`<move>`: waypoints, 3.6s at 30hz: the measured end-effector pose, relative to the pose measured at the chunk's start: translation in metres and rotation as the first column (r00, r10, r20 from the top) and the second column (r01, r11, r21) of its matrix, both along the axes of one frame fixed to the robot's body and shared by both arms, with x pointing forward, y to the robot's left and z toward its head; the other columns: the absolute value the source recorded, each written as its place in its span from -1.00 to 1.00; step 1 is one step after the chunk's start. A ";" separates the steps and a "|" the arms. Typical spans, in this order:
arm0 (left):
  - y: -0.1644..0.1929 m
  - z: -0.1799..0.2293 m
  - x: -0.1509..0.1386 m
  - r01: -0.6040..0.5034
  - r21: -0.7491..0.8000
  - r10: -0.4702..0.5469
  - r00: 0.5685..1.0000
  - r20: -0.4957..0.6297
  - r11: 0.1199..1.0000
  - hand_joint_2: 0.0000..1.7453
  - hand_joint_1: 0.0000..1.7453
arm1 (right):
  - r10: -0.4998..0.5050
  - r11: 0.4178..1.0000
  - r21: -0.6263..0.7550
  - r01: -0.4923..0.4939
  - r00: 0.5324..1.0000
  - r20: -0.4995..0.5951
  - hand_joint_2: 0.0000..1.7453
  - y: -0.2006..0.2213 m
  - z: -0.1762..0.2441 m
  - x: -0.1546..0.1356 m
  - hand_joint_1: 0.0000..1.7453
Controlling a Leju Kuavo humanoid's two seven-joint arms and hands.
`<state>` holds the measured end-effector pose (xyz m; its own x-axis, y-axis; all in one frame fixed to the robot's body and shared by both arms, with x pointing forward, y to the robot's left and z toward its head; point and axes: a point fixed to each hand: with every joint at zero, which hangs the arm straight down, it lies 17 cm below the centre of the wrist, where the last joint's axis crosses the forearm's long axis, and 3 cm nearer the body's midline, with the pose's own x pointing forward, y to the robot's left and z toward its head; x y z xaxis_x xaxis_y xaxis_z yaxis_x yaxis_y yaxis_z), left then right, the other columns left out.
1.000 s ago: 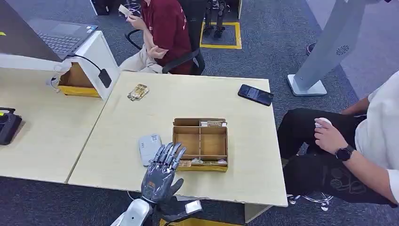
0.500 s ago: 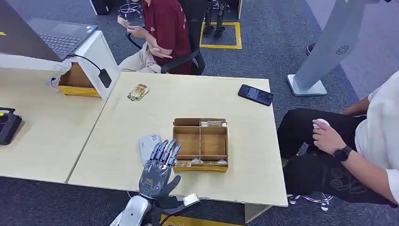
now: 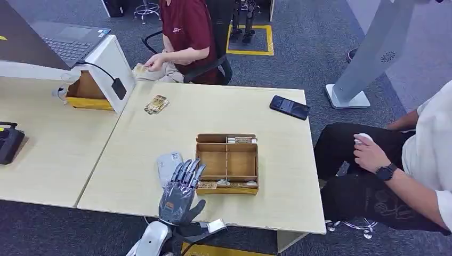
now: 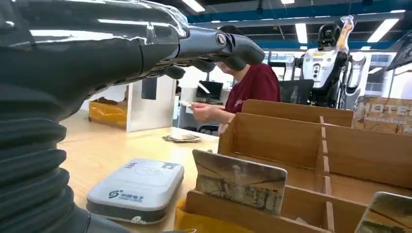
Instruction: Pass the card to the sensor for recognition and then transmit it.
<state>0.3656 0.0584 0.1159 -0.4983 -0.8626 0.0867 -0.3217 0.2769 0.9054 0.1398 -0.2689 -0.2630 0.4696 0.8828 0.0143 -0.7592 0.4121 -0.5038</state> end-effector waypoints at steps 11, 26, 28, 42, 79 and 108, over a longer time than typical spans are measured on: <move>0.001 -0.007 0.003 -0.008 -0.001 0.008 1.000 -0.022 1.000 1.00 -1.00 | 0.004 1.000 -0.001 -0.004 1.000 -0.001 -1.00 0.000 0.000 0.003 -1.00; 0.000 -0.023 0.004 0.008 -0.018 -0.010 0.997 -0.071 1.000 1.00 1.00 | 0.016 1.000 -0.007 -0.016 1.000 0.007 -1.00 0.000 0.002 0.008 -1.00; 0.000 -0.019 0.006 0.004 -0.028 -0.006 0.998 -0.064 1.000 1.00 1.00 | 0.015 1.000 -0.009 -0.015 1.000 0.007 -1.00 0.000 0.002 0.008 -1.00; 0.006 -0.018 0.011 -0.003 -0.078 -0.003 0.997 -0.076 0.997 1.00 1.00 | 0.015 1.000 -0.009 -0.015 1.000 0.008 -1.00 0.000 0.002 0.008 -1.00; 0.105 0.091 0.117 -0.193 -0.261 0.213 0.976 0.052 0.946 1.00 1.00 | 0.028 1.000 -0.003 -0.028 1.000 0.009 -1.00 0.002 0.002 0.010 -1.00; 0.251 0.060 0.196 -0.512 -0.156 0.509 0.859 -0.063 0.845 1.00 -1.00 | 0.071 0.997 -0.011 -0.071 0.997 0.012 -1.00 0.006 0.004 0.015 -1.00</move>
<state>0.5620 0.3098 0.1763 0.0114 -0.9679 0.2510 -0.4419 0.2203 0.8696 0.1548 -0.2625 -0.2594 0.4055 0.9140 0.0107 -0.7800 0.3521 -0.5174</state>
